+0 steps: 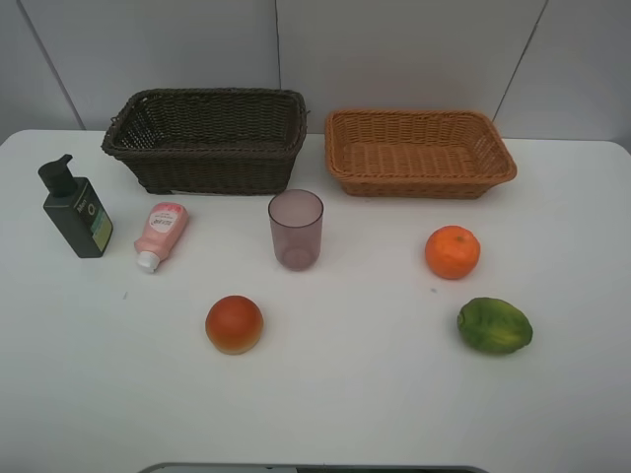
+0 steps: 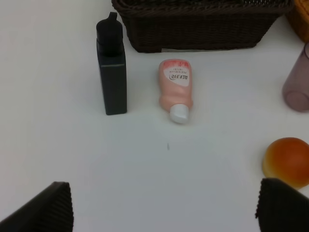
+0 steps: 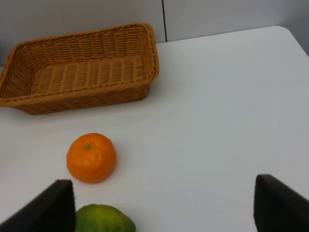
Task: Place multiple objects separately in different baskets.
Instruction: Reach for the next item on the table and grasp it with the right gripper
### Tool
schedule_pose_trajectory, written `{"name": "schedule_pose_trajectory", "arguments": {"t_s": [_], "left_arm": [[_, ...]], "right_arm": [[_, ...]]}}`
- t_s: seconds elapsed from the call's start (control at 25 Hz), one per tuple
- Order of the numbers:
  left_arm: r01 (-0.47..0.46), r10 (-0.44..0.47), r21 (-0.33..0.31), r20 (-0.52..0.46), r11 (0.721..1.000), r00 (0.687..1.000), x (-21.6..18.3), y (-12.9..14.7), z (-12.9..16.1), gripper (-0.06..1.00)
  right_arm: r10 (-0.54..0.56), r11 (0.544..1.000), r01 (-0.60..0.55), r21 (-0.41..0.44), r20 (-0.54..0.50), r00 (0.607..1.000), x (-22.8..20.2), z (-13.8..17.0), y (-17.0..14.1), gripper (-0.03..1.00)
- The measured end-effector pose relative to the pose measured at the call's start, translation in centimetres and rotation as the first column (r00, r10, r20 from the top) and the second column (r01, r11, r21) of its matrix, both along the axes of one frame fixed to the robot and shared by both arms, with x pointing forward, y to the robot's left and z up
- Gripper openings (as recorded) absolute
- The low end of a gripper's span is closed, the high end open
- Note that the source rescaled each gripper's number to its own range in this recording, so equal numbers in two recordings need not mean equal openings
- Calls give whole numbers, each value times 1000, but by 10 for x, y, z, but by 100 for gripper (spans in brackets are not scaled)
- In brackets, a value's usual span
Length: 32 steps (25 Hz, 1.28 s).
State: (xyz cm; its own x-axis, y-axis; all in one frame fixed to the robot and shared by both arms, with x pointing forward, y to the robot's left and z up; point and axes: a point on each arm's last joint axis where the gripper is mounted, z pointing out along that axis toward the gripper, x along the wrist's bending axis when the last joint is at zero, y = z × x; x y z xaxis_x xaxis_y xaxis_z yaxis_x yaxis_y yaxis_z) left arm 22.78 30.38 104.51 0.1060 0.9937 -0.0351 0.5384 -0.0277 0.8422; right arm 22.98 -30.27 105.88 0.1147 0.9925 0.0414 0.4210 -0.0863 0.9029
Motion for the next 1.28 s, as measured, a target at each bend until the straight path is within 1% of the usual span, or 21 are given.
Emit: {"name": "schedule_pose_trajectory", "arguments": {"t_s": [1.28], "left_arm": [[0, 0, 0, 0, 1000, 1000, 0, 0, 0, 98]], "right_arm": [[0, 1000, 0, 0, 0, 1000, 0, 0, 0, 55]]}}
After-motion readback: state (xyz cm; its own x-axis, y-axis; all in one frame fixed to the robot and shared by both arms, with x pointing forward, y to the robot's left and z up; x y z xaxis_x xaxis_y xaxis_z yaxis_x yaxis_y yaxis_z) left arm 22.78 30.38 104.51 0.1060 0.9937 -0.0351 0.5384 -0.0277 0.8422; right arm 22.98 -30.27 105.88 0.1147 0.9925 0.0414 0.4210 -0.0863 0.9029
